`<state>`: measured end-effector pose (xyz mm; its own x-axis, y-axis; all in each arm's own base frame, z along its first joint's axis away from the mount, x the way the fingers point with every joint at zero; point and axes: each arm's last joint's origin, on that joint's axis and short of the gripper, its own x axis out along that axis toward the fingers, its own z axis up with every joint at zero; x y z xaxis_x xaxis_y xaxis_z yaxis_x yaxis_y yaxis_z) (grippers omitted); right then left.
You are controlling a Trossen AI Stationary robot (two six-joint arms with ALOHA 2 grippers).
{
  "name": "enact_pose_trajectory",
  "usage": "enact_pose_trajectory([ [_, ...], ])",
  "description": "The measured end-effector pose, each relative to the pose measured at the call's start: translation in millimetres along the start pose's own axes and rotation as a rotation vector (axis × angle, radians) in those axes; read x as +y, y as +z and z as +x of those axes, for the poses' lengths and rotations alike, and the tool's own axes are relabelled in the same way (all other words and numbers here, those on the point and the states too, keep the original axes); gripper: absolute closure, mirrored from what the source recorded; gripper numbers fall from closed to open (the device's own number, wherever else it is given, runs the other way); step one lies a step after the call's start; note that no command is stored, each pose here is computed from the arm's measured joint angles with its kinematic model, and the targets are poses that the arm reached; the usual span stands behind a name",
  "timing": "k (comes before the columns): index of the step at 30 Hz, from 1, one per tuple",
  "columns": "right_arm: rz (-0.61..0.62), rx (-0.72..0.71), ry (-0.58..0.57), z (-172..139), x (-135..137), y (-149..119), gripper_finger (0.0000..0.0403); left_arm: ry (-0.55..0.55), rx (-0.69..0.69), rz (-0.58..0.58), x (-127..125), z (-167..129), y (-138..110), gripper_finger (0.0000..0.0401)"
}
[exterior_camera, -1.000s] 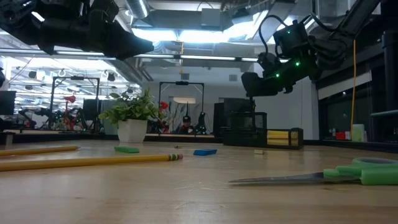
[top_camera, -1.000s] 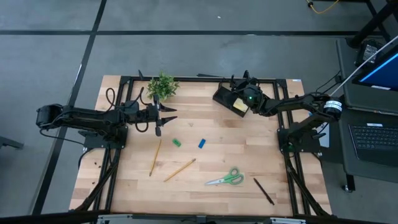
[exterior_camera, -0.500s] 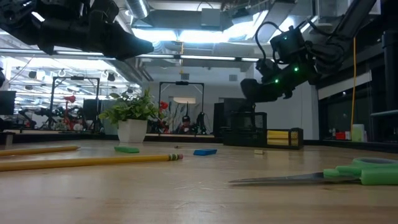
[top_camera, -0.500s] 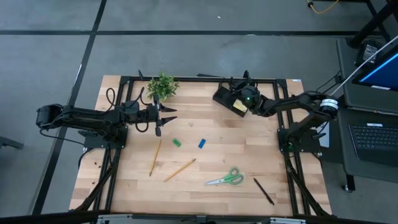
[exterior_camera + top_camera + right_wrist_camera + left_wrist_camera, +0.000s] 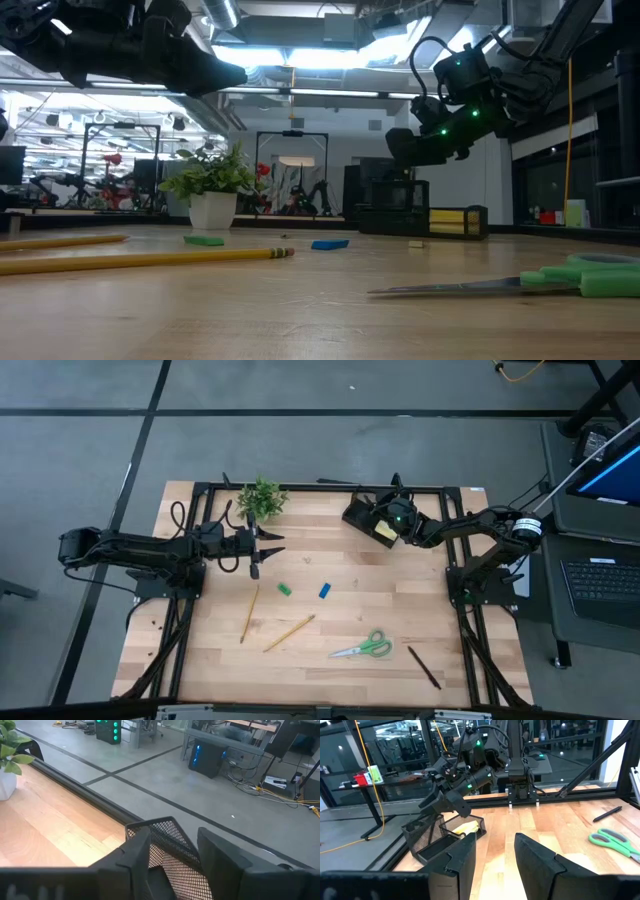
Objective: Pick and place office supplies into organizer
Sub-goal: Put the left black pen into the black desk organizer, then put the left yellow pencil into the black desk organizer
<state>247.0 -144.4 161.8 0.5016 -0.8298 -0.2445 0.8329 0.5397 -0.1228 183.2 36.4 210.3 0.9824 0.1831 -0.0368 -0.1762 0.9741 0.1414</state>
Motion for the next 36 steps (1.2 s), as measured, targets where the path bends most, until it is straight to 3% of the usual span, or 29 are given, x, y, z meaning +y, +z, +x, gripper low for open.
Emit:
enact_pose_trajectory([
  [17, 0.004, -0.100, 0.013, -2.4, 3.3, 10.8, 0.0227, 0.000, 0.000, 0.000, 0.0, 0.0, 0.0, 0.0272],
  [21, -0.031, -0.118, 0.058, -7.3, 8.6, 14.4, 0.0266, 0.000, 0.000, 0.002, -0.1, 0.0, 0.0, 0.0271],
  [28, -0.033, -0.175, 0.173, -18.6, 14.4, 26.8, 0.0392, 0.000, 0.000, 0.002, 0.0, 0.0, 0.0, 0.0272],
  [36, -0.079, -0.205, 0.366, -30.9, 31.7, 29.0, 0.0397, -0.002, -0.001, -0.002, -0.1, 0.0, 0.1, 0.0272],
])
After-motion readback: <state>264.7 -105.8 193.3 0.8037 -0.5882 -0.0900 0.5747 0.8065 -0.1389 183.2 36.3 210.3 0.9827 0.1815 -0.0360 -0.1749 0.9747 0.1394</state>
